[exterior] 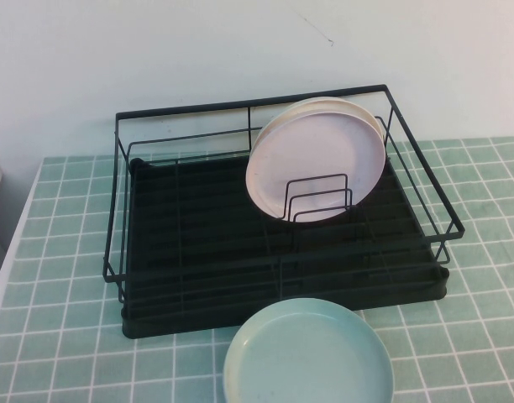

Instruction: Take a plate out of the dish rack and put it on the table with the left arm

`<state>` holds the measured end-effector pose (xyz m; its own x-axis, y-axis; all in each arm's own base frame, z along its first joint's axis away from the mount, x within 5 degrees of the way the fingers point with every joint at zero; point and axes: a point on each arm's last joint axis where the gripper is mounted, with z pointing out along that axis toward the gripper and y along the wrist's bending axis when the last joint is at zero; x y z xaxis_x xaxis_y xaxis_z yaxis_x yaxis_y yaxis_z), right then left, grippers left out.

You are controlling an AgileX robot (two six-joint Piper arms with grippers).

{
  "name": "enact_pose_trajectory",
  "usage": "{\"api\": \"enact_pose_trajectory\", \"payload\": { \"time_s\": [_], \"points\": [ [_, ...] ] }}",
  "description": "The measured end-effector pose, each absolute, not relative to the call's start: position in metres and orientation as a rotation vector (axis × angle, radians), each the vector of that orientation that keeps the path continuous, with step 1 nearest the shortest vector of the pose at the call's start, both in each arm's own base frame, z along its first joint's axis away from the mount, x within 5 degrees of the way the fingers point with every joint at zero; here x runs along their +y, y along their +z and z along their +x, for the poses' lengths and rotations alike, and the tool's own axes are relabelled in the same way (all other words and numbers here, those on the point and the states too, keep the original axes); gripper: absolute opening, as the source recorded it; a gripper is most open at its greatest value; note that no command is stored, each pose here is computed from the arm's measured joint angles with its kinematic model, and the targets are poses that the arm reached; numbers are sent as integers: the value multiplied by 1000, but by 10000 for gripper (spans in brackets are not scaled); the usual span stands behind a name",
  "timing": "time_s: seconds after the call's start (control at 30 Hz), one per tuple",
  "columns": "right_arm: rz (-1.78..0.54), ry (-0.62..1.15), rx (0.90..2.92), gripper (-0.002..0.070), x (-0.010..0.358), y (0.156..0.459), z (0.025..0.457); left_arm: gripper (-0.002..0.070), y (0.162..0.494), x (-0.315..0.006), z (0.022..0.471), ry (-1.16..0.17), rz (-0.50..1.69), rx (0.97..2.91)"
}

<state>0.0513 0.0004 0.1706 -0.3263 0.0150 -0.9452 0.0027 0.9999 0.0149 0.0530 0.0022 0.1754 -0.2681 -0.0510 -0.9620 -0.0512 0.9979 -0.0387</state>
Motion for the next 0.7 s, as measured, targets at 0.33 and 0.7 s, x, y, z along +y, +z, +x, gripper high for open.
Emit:
{"api": "enact_pose_trajectory", "payload": {
  "time_s": [0.33, 0.7],
  "points": [
    [13, 12, 1903, -4, 0, 171, 51, -4, 175, 2, 53, 5, -69, 1846],
    [13, 12, 1903, -4, 0, 171, 51, -4, 175, 2, 53, 5, -69, 1846]
  ]
}}
